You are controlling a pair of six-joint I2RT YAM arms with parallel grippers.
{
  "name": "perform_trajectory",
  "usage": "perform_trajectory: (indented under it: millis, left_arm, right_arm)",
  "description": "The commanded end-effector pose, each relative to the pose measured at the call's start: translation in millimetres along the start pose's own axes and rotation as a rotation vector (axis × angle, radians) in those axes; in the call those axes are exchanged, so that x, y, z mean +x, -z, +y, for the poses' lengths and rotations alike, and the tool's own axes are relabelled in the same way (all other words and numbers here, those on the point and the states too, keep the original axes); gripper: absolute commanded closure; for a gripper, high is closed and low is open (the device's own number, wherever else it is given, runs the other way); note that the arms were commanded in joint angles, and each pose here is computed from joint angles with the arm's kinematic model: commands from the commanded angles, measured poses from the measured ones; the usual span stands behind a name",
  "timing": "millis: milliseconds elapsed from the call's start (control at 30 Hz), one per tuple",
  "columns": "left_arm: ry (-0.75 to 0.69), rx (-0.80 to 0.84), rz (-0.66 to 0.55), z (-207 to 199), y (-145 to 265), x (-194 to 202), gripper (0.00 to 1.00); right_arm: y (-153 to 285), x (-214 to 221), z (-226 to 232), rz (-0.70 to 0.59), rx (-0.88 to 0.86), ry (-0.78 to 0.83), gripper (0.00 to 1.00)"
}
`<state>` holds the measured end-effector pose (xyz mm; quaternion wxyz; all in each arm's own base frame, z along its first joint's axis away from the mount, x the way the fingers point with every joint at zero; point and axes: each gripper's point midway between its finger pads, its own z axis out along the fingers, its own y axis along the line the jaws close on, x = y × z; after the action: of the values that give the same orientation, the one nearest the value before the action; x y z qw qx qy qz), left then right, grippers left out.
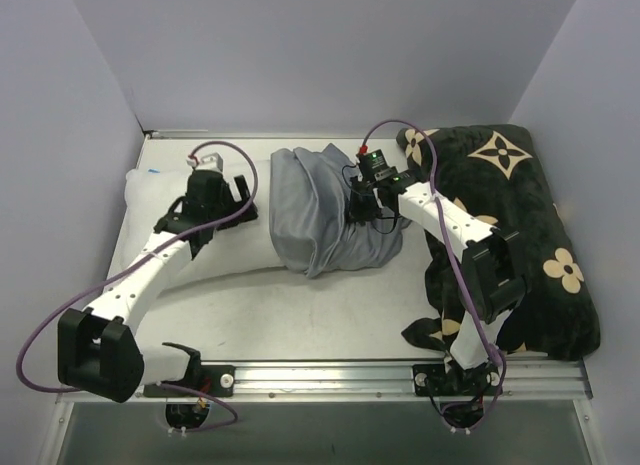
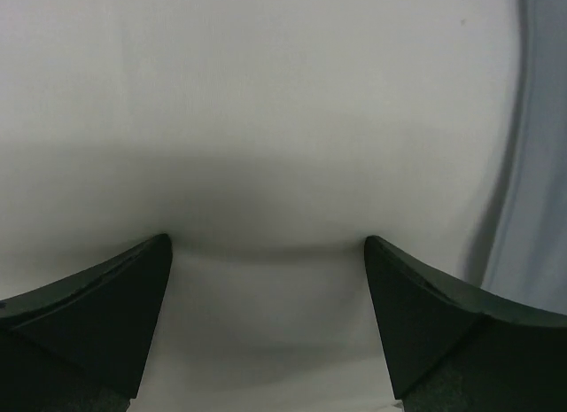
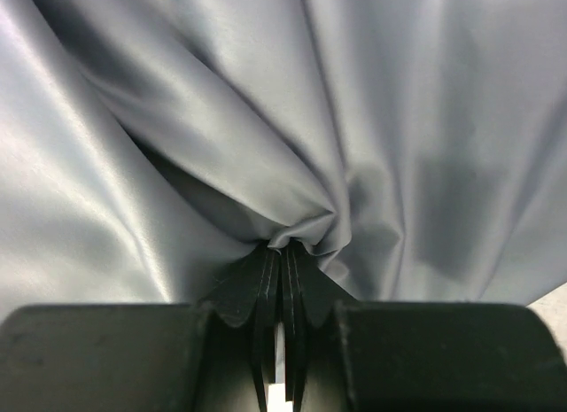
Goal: Remove the pillowcase from the pillow
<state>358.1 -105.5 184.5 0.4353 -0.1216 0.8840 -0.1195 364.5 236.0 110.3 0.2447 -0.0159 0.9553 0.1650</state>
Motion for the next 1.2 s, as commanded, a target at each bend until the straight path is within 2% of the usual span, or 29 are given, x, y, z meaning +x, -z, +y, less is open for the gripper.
perform_trajectory:
  millis: [0,67,100,133,167,200,267,300,333,367,433,567,667,700,967,1167]
  left_arm:
    - [0.130,0.102,0.061,-22,-26,34,0.03]
    - [0.140,0.119,0.068,-24,-41,41,0.05]
    - [0.139,0.117,0.074,-22,-46,42,0.19]
    - [0.145,0.106,0.080,-18,-50,42,0.58]
    - [0.149,0.084,0.092,-10,-55,43,0.76]
    - [0.179,0.040,0.083,9,-57,34,1.00]
    - [0.213,-0.011,0.040,31,-48,14,1.00]
    - [0.276,-0.086,-0.016,62,-44,-6,1.00]
    - [0.298,-0.104,-0.055,71,-37,-20,1.00]
    - [0.305,-0.127,-0.096,80,-25,-36,1.00]
    - [0.302,-0.248,-0.176,110,-4,-68,1.00]
    - [0.289,-0.331,-0.258,139,25,-97,1.00]
    - [0.324,-0.372,-0.289,159,36,-103,1.00]
    - [0.330,-0.367,-0.292,161,38,-105,1.00]
    - [0.331,-0.363,-0.270,167,35,-104,1.00]
    - [0.332,-0.338,-0.262,163,31,-106,1.00]
  right_arm:
    - [-2,5,4,0.014,-0.012,0.009,1.00]
    - [-3,6,7,0.017,-0.017,0.017,1.00]
    - [-3,6,6,0.016,-0.013,0.019,1.00]
    - [-3,2,2,0.009,-0.007,0.016,1.00]
    - [1,-2,-2,-0.001,-0.001,0.011,1.00]
    - [4,-5,-8,-0.006,0.002,0.006,1.00]
    - [19,-24,-36,-0.040,0.016,-0.054,1.00]
    - [25,-31,-49,-0.053,0.020,-0.088,1.00]
    - [33,-41,-61,-0.075,0.031,-0.116,1.00]
    - [47,-54,-87,-0.108,0.068,-0.168,1.00]
    - [67,-69,-109,-0.147,0.111,-0.201,1.00]
    - [102,-91,-160,-0.229,0.215,-0.283,1.00]
    - [118,-99,-183,-0.257,0.265,-0.330,1.00]
    - [128,-103,-204,-0.279,0.302,-0.373,1.00]
    - [158,-110,-248,-0.323,0.414,-0.447,1.00]
    - [166,-118,-233,-0.348,0.371,-0.429,1.00]
